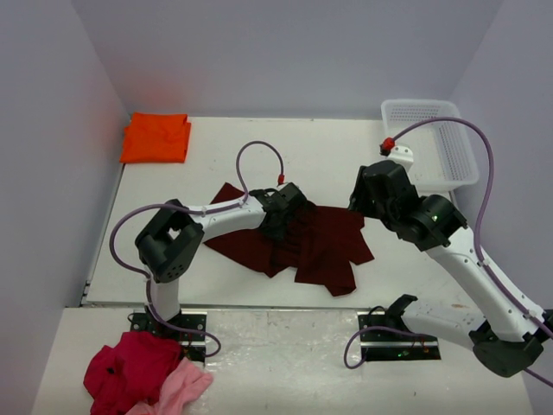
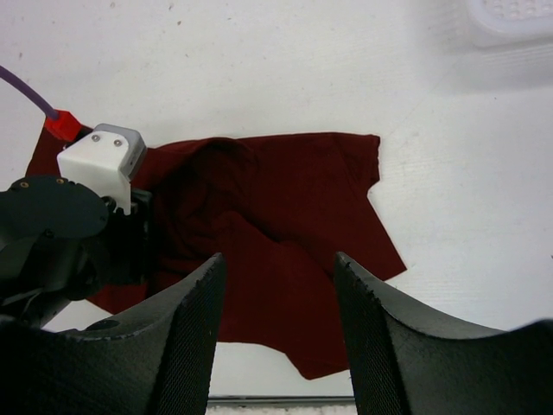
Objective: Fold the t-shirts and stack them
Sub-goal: Flatten out the tshirt
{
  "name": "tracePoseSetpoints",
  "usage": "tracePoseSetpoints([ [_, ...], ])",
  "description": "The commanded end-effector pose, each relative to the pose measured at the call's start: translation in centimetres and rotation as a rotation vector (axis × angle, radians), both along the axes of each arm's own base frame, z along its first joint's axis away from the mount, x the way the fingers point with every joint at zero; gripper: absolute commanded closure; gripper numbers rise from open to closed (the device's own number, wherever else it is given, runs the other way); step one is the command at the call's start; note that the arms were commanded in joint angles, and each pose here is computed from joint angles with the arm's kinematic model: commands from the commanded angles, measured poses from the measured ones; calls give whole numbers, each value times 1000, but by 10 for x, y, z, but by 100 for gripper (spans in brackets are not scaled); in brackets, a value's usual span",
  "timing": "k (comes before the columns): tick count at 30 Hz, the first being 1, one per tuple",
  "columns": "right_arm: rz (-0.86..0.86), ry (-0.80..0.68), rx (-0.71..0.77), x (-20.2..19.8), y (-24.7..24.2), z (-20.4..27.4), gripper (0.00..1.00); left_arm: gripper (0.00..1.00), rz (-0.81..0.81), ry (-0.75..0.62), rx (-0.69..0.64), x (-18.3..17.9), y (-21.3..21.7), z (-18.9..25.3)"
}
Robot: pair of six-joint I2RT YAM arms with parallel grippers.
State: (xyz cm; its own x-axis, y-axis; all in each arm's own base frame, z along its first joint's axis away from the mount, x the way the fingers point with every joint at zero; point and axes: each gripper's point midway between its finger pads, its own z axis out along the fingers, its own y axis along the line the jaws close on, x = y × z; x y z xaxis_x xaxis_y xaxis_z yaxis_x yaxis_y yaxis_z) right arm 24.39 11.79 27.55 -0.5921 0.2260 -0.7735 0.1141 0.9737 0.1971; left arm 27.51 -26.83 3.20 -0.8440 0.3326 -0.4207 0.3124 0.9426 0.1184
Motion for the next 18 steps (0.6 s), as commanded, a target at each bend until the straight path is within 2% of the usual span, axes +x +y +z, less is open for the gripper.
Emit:
tracePoseSetpoints([
  [1, -6, -31, 6, 1, -3, 8, 45, 54, 20, -12, -10, 1, -2, 4],
  [2, -5, -30, 5, 1, -3, 8, 45, 55, 19, -13, -8, 1, -1, 5],
  [5, -4, -15, 3, 1, -1, 3, 45, 74, 24, -20, 4, 1, 3, 5],
  [6, -5, -12, 1, 1, -1, 2, 45, 83, 28, -20, 8, 0, 4, 4],
  [8, -2, -11, 4, 1, 0, 0, 45, 88, 33, -22, 8, -1, 6, 5],
  [9, -1, -9, 4, 1, 0, 0, 45, 98, 37, -24, 6, -1, 6, 6],
  [12, 12, 8, 4, 1, 3, -6, 45, 100, 46, -40, 3, -2, 9, 12],
  [16, 78, 96, 14, -4, 20, -41, 47, 100, 83, -119, 38, -1, 24, 36],
  [18, 140, 128, 43, -10, 37, -59, 43, 100, 106, -164, 39, -3, 36, 57],
])
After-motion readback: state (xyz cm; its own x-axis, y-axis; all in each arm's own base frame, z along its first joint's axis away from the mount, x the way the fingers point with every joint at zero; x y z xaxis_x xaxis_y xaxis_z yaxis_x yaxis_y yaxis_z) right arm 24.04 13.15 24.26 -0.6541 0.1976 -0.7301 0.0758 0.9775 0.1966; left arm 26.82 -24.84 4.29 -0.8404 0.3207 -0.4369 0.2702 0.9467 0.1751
